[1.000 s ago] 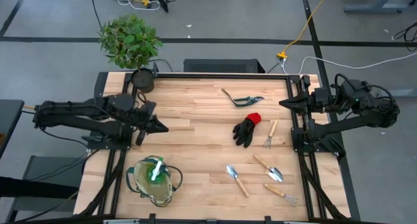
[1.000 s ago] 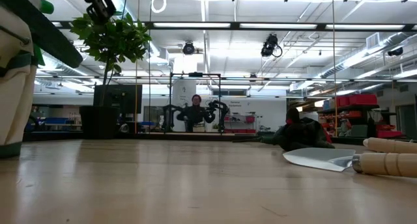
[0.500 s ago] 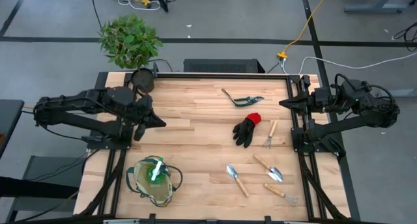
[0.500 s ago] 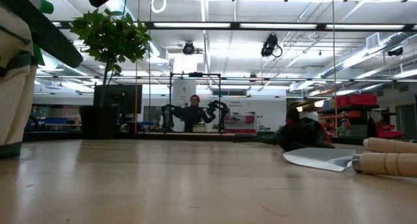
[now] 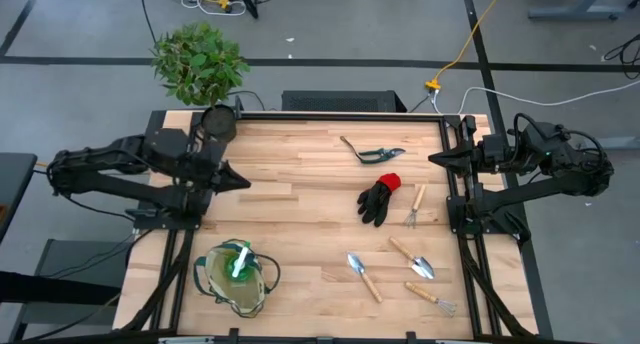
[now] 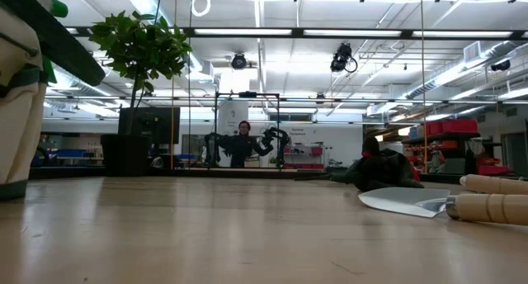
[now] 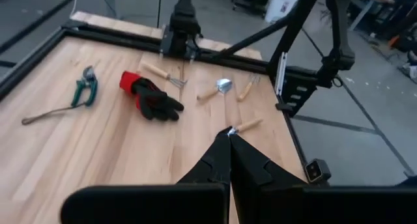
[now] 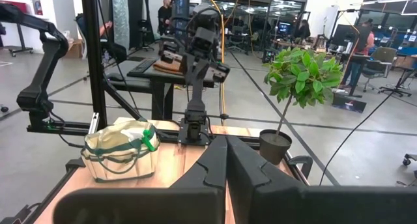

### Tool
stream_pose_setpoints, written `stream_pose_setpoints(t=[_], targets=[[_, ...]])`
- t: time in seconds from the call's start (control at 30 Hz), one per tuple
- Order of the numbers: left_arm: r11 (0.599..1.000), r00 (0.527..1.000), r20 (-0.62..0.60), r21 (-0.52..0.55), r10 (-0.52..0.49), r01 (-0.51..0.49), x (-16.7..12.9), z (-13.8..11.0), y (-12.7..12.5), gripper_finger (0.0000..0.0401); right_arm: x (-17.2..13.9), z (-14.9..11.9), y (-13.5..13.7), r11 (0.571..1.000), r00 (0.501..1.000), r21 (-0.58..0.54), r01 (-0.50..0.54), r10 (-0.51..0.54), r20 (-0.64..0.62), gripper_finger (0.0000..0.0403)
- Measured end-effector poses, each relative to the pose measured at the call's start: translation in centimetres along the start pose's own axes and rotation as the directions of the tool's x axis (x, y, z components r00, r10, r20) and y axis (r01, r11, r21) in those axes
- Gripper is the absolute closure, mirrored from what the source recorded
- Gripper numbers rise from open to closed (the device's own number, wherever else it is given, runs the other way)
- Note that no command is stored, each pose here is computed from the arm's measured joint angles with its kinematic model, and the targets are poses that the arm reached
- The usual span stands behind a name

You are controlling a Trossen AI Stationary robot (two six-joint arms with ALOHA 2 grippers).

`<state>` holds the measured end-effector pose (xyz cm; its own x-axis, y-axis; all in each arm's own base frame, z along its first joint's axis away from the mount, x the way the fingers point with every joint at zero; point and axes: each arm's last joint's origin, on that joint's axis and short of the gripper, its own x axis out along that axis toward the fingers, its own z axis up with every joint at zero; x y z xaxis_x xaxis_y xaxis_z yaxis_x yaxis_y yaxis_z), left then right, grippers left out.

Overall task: Pick & Place Garden tools in Gardening bag
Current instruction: Put the shear scissors into the gardening bag

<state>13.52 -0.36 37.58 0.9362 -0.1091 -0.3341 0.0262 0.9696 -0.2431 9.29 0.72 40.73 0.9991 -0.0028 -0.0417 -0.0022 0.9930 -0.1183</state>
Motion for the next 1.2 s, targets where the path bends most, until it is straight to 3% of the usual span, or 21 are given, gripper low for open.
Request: stream_pose_setpoints(t=[0.37, 0.63, 0.93, 1.2], targets=[[0.998, 0.995, 0.072, 0.003, 0.062, -0.063, -0.6, -4.4, 1.2, 0.0399, 0.0, 0.0, 0.0, 1.0, 1.0, 0.0, 0.0, 0.0, 0.0, 0.0392], [0.992, 0.984, 0.167, 0.097, 0.061, -0.078, -0.7, -6.7, 1.7, 0.0399, 0.0, 0.0, 0.0, 1.0, 1.0, 0.0, 0.0, 0.0, 0.0, 0.0392], [0.984, 0.984, 0.166, 0.156, 0.06, -0.087, 0.5, -8.7, 2.3, 0.0399, 0.0, 0.0, 0.0, 1.0, 1.0, 0.0, 0.0, 0.0, 0.0, 0.0392], [0.984, 0.981, 0.192, 0.177, -0.03, -0.004, 2.3, -10.7, 2.7, 0.0399, 0.0, 0.0, 0.0, 1.0, 1.0, 0.0, 0.0, 0.0, 0.0, 0.0392]])
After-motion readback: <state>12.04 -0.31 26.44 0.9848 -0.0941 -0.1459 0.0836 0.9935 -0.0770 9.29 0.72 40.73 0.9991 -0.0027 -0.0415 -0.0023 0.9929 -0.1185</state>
